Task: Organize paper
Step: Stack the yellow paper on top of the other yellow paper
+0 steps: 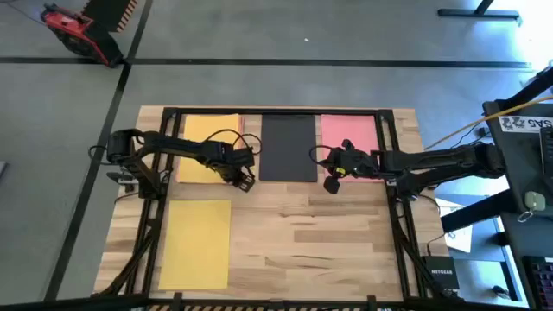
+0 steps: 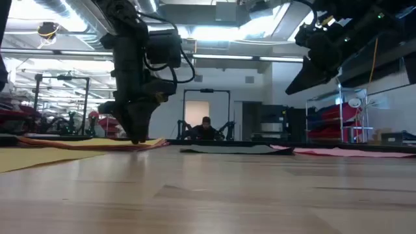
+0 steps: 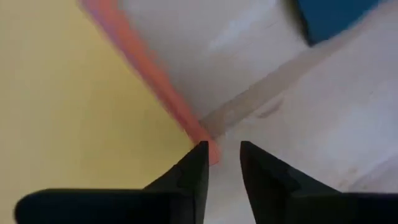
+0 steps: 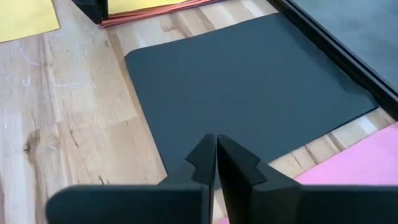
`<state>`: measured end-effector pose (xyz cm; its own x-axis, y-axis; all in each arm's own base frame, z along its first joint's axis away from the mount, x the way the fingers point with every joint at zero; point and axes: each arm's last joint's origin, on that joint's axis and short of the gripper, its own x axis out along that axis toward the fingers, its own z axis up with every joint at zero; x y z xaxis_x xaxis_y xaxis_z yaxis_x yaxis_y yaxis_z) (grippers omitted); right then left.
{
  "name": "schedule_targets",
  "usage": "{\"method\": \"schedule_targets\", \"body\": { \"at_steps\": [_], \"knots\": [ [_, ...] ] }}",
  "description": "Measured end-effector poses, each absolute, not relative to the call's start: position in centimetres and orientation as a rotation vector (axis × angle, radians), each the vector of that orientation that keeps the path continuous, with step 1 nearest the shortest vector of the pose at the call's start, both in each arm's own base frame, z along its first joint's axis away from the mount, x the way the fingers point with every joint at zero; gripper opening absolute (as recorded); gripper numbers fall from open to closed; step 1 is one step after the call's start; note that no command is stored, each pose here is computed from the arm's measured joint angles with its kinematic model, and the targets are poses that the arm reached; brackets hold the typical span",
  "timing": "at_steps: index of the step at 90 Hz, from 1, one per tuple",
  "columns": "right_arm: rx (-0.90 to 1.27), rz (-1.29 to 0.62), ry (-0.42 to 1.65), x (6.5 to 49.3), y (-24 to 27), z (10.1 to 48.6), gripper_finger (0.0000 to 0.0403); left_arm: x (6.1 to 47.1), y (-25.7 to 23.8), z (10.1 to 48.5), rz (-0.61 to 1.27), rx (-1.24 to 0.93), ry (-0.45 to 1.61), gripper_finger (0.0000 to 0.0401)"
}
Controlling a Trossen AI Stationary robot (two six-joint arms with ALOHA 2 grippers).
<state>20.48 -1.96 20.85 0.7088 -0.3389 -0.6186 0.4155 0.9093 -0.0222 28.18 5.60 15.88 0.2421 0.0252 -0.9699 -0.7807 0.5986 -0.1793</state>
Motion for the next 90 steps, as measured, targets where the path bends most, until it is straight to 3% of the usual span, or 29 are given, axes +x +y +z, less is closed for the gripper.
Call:
{"method": "schedule_targets", "body": {
  "at_steps": [22,65,90],
  "knots": [
    [0.122,-0.418,0.665,20.5,-2.0,20.8,0.0005,28.0,6.5,15.9,0.732,-0.784,1.176,0.0054],
    [0.121,-0.418,0.67,20.4,-1.9,20.8,0.0005,27.7,7.4,15.9,0.786,-0.811,1.157,0.0129],
    [0.119,-0.418,0.683,20.4,-1.9,20.7,0.0005,27.2,7.3,15.8,0.813,-0.795,1.21,0.0152]
  ]
}}
